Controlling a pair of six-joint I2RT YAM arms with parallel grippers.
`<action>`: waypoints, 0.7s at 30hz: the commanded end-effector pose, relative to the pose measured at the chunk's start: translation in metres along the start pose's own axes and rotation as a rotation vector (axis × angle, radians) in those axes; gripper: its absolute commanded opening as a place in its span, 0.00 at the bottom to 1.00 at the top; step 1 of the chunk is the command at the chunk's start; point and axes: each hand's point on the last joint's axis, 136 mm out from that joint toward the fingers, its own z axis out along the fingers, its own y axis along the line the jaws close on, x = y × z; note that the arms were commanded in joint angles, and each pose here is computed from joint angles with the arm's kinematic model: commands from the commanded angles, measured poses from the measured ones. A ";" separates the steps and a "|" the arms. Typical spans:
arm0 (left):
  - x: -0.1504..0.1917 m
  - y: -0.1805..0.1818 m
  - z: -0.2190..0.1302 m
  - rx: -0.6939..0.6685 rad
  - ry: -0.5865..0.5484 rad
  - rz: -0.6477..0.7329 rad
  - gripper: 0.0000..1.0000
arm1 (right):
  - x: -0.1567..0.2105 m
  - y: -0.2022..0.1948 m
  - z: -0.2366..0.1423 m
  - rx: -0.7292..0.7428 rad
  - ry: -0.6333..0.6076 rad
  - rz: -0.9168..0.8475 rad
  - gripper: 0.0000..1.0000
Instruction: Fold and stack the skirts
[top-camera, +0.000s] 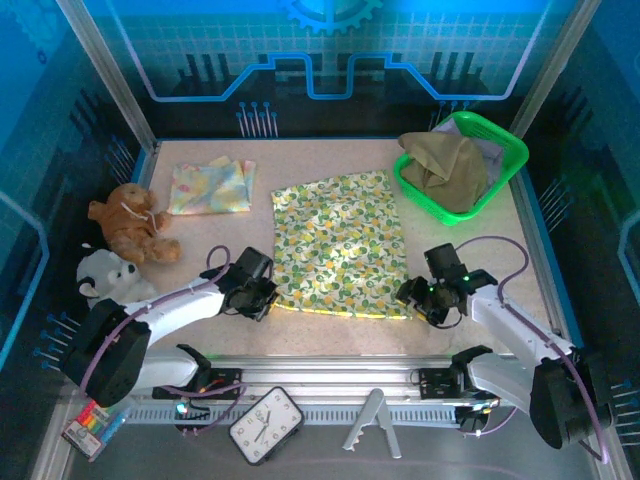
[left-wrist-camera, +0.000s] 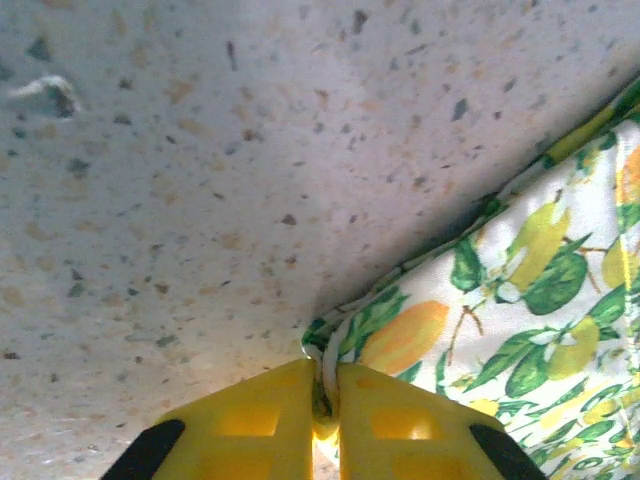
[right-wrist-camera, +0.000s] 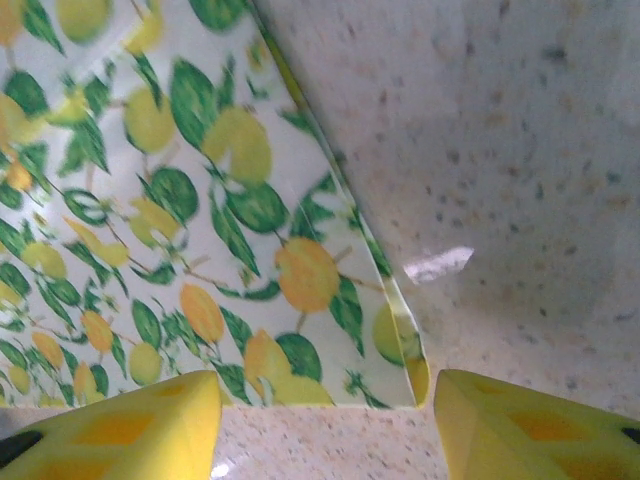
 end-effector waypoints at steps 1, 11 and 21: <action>0.000 -0.012 -0.007 0.032 -0.017 0.022 0.06 | 0.016 -0.006 -0.001 0.002 0.080 0.014 0.58; 0.000 -0.007 -0.008 0.026 -0.012 0.023 0.00 | 0.016 -0.002 0.010 -0.004 0.119 0.079 0.56; 0.000 -0.006 -0.006 0.025 -0.012 0.015 0.00 | 0.029 -0.011 0.013 0.016 0.172 0.117 0.60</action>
